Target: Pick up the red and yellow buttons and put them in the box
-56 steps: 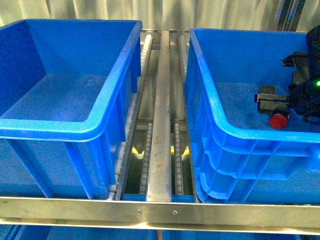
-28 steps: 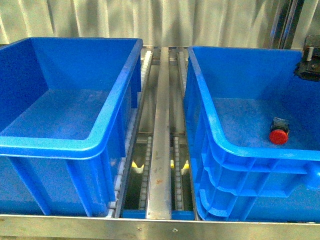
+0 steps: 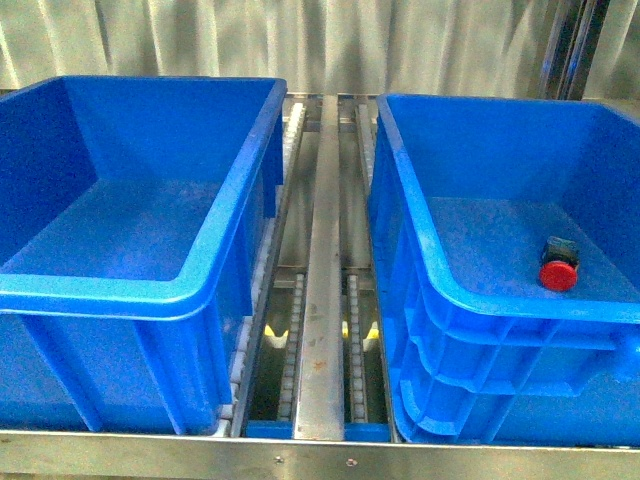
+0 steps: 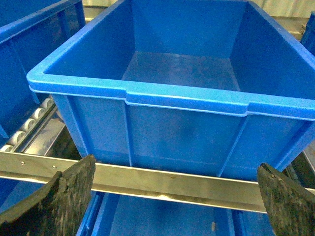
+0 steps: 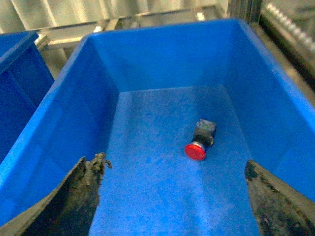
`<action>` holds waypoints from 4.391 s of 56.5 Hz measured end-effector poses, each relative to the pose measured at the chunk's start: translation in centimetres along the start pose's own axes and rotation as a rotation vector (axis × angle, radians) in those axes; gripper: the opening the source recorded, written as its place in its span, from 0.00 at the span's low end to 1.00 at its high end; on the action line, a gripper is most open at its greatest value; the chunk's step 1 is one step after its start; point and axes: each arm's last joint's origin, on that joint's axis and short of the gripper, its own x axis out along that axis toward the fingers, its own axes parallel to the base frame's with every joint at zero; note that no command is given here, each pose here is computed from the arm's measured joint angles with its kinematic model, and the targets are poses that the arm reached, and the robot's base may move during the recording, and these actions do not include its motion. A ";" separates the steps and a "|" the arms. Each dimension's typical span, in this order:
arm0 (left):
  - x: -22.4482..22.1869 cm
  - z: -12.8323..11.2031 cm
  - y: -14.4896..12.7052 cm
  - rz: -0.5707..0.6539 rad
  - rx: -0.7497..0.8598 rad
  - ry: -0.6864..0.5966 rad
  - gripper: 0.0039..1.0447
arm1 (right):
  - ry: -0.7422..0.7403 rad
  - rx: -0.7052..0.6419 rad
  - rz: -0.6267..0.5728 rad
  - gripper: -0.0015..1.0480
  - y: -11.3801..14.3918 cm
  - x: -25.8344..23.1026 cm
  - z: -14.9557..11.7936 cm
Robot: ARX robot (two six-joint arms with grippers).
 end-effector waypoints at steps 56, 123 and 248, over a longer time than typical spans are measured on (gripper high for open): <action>0.0 0.0 0.0 0.000 0.000 0.000 0.93 | -0.019 -0.107 -0.003 0.04 -3.0 -8.5 -6.7; 0.0 0.0 0.0 0.000 0.000 0.000 0.93 | -0.045 -0.108 -0.002 0.04 -3.1 -11.9 -7.5; 0.0 0.0 0.0 0.001 0.000 0.001 0.93 | -0.041 -0.109 -0.002 0.94 -3.1 -11.9 -7.6</action>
